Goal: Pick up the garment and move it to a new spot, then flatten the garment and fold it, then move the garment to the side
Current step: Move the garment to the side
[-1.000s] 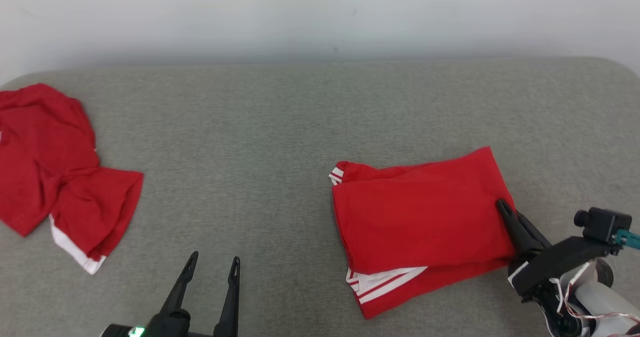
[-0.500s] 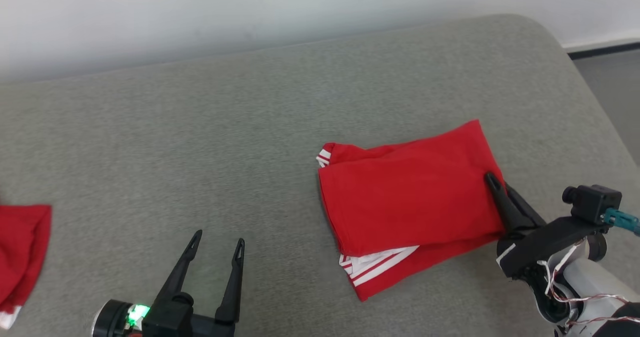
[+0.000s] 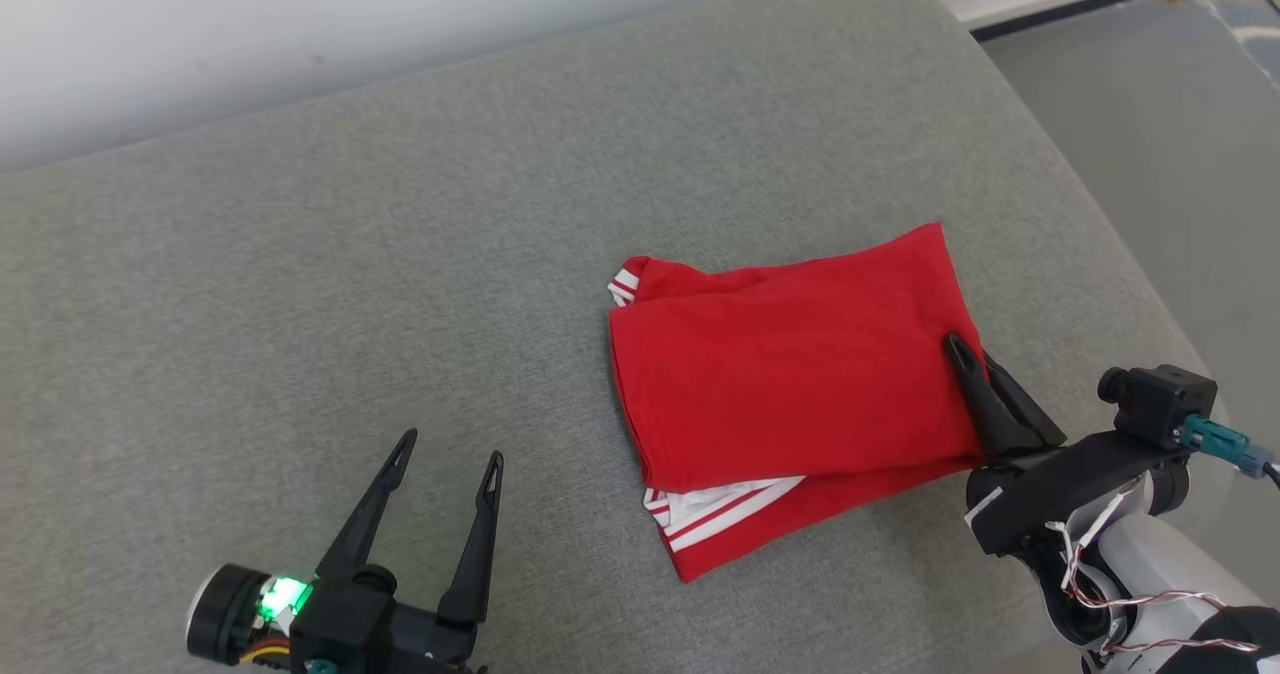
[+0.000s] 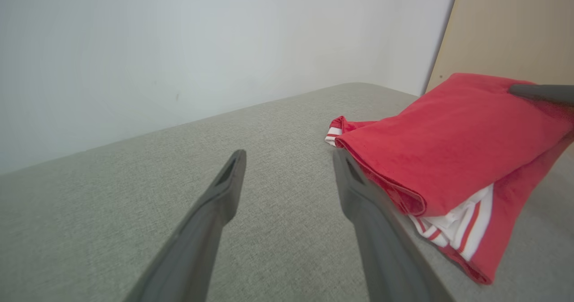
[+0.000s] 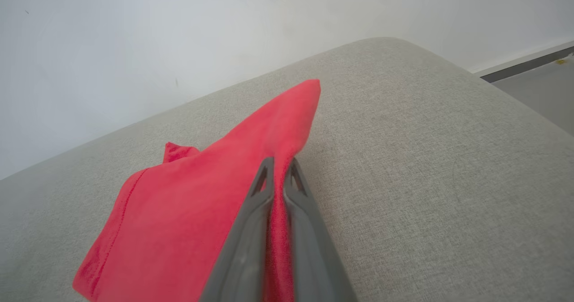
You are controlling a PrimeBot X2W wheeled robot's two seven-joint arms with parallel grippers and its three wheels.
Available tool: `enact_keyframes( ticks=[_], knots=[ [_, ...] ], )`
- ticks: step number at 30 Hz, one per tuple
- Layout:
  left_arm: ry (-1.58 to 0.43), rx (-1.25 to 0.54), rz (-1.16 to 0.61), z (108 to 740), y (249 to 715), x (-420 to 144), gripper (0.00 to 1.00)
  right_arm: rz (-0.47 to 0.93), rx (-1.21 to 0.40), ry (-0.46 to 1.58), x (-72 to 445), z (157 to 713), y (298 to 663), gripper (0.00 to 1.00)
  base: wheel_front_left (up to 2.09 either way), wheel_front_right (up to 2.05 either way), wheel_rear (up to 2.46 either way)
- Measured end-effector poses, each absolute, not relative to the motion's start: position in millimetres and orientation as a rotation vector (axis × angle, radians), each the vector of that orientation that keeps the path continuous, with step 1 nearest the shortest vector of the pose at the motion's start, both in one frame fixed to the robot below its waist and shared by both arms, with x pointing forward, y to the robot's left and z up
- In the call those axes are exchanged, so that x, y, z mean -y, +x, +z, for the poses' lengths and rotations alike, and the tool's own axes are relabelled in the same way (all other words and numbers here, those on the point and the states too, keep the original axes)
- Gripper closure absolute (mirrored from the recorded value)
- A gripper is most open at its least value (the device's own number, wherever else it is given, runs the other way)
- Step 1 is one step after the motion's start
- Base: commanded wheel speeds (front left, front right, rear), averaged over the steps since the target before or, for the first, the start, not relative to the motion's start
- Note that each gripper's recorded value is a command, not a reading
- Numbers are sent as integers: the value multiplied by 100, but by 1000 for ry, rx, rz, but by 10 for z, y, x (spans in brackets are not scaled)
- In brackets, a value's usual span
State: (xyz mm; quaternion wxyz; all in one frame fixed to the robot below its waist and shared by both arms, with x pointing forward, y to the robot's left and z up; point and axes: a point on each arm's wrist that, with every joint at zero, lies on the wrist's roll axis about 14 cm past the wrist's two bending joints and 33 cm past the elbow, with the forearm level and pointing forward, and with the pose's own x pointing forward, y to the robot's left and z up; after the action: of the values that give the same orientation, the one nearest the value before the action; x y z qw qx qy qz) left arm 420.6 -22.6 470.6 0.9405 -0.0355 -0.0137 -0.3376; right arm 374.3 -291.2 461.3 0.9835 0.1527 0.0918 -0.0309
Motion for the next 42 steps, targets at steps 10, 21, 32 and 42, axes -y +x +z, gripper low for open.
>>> enact_keyframes(
  ticks=[10, 21, 32, 42],
  knots=[
    [-67, 36, -735, 4628, 4390, 310, 0, -42, -218, 224, 2970, 4565, 3988, 100, 0, 0, 0],
    [-77, 133, -749, 4874, 4682, 320, 0, -58, -162, 81, 3373, 4835, 4673, 100, 0, 0, 0],
    [-85, 179, -775, 4944, 4854, 353, 0, -207, -127, -46, 4087, 4988, 5023, 100, 0, 0, 0],
    [-67, 147, -765, 4805, 4882, 270, 0, -353, -129, -93, 4543, 4980, 4978, 100, 0, 0, 0]
  ],
)
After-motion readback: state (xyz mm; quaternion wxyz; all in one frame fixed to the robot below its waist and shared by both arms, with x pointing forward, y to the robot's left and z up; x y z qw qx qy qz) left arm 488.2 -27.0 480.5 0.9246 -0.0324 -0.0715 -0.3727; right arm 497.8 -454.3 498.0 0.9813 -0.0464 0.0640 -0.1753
